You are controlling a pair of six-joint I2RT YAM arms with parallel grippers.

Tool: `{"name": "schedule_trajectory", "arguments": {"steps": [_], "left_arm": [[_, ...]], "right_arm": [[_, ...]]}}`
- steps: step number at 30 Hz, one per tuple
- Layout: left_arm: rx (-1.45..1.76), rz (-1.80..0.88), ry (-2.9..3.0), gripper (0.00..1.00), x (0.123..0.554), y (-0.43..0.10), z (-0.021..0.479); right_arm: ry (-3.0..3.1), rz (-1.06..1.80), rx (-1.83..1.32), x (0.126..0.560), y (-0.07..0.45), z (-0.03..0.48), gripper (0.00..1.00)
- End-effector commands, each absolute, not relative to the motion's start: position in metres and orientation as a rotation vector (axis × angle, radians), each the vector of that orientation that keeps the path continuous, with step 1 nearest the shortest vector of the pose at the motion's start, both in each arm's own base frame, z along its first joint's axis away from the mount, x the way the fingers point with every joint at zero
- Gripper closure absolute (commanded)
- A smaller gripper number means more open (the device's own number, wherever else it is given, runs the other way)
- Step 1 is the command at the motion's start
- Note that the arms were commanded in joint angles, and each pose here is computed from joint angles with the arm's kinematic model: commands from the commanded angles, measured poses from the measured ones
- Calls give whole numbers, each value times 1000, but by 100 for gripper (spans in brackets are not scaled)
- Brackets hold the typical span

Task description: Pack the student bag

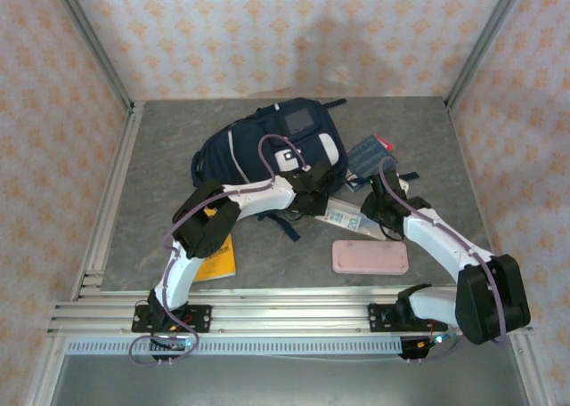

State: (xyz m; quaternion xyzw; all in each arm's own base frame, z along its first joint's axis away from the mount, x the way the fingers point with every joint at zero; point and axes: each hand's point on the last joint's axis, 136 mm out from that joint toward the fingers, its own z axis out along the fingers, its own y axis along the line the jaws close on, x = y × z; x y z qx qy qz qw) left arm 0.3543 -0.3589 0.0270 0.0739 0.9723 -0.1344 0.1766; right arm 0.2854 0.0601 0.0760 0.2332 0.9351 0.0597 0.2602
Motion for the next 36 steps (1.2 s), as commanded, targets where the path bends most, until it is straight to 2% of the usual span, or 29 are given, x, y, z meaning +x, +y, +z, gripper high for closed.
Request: {"name": "schedule_trajectory", "arguments": {"steps": [1,7,15,19,25,31,36], "left_arm": [[216,-490,2669,100,365,-377,39],[160,-593,2599,100,363,-374,90],[101,-744,2504,100,353,-371,155],[68,-746,2462,100,352,-357,176],[-28,-729,2446,100,355,-315,182],[-181,-804,2427,100,359,-279,184],[-290,-916,2386,100,357,-278,192]], "right_arm": [[2513,128,604,286,54,86,55],[2526,116,575,286,54,93,41],[2474,195,537,289,61,116,31],[2473,222,546,290,63,117,25],[2468,405,526,295,84,119,20],[2409,683,620,307,114,125,20],[2286,976,1048,316,132,107,24]]}}
